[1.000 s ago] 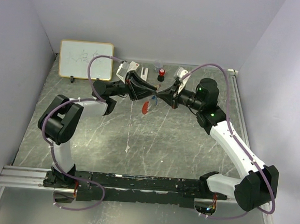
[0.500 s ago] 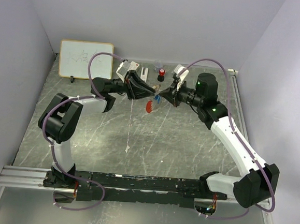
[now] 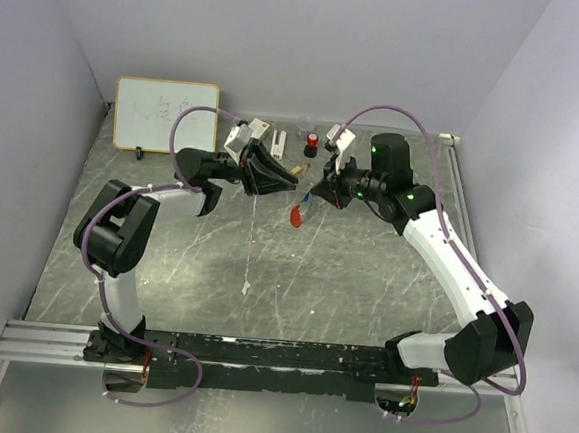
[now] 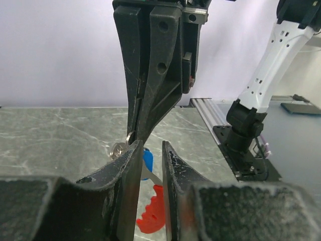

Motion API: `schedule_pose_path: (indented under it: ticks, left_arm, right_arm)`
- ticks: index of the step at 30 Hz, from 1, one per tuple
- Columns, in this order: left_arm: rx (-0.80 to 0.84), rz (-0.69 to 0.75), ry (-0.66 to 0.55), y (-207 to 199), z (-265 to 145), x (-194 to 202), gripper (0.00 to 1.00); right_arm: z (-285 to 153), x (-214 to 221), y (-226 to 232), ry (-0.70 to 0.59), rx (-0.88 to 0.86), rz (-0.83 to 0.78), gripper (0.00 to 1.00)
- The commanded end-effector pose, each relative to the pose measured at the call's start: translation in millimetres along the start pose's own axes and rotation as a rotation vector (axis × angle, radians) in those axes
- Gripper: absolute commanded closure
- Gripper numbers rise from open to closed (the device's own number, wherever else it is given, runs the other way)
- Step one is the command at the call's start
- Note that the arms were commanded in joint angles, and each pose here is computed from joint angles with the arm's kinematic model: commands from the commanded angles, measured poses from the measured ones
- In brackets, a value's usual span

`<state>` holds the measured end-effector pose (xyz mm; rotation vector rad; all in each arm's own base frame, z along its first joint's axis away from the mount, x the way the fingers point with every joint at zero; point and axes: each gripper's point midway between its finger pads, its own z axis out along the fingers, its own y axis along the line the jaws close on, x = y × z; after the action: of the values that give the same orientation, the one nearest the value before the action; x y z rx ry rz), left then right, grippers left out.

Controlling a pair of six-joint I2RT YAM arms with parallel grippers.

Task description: Put the keys on the keyring

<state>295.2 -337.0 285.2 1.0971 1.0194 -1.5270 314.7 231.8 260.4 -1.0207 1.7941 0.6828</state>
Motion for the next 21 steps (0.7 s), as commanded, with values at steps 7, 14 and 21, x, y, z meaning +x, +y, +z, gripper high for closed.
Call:
schedule_pose_path:
  ticks: [7,14,21]
  left_arm:
    - [-0.027,0.139,0.041,10.1,0.0,0.5,0.67]
    - [-0.069,0.125,0.058,17.8,1.8,5.6,0.67]
    - [-0.067,0.122,0.083,18.5,9.6,12.5,0.67]
  right_arm:
    - [-3.9,-3.8,-1.2,0.031,-0.005,-0.004,1.00]
    - [-1.8,-4.1,-1.9,0.036,-0.011,-0.005,1.00]
    - [1.0,-0.5,-2.3,0.045,-0.018,-0.003,1.00]
